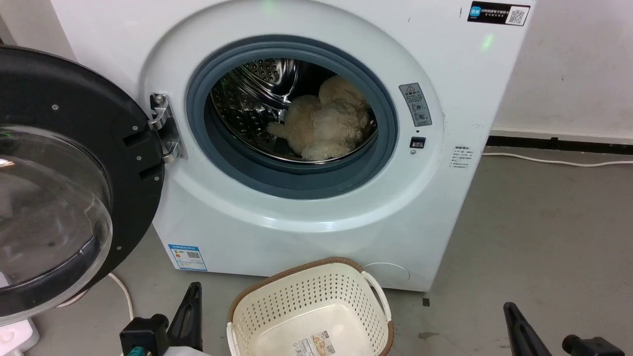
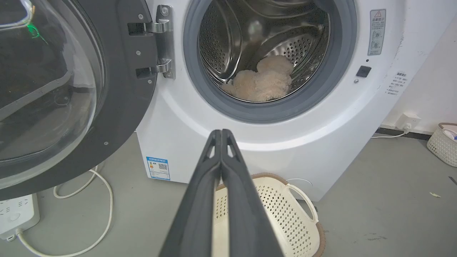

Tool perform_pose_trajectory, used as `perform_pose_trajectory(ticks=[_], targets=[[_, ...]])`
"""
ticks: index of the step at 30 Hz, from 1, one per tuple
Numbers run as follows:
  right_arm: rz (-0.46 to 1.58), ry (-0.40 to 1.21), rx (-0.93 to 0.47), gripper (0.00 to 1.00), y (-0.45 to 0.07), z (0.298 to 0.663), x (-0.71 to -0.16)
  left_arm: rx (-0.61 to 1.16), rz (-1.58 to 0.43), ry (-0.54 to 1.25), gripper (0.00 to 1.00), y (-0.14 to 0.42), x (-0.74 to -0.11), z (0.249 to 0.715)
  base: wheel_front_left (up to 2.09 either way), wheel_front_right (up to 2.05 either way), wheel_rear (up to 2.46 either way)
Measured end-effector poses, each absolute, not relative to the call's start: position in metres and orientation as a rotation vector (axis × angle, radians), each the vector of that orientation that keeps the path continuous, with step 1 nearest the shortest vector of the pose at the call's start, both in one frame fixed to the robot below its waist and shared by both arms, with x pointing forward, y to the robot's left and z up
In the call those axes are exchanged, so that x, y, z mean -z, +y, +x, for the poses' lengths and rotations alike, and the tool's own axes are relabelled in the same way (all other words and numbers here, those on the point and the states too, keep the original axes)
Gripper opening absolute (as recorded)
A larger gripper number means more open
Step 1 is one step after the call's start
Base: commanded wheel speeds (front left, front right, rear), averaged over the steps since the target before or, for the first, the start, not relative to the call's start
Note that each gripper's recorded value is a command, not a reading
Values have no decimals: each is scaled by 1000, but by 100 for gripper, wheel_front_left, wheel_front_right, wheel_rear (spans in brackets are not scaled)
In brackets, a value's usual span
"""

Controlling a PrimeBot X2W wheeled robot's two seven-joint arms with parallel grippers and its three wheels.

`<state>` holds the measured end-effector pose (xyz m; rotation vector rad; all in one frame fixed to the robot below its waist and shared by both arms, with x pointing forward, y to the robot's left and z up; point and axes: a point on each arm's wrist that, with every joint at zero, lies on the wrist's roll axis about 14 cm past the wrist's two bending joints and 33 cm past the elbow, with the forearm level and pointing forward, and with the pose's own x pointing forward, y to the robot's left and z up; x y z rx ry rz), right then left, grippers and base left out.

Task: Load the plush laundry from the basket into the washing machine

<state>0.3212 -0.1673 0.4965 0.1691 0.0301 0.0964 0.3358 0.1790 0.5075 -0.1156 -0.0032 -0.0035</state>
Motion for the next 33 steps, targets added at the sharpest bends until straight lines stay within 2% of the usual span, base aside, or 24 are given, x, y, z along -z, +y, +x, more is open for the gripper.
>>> perform_pose_trajectory(ticks=[33], targets=[[116, 25, -109, 0, -165, 334, -503, 8, -73, 1, 0, 177, -511, 344, 0, 0, 0]])
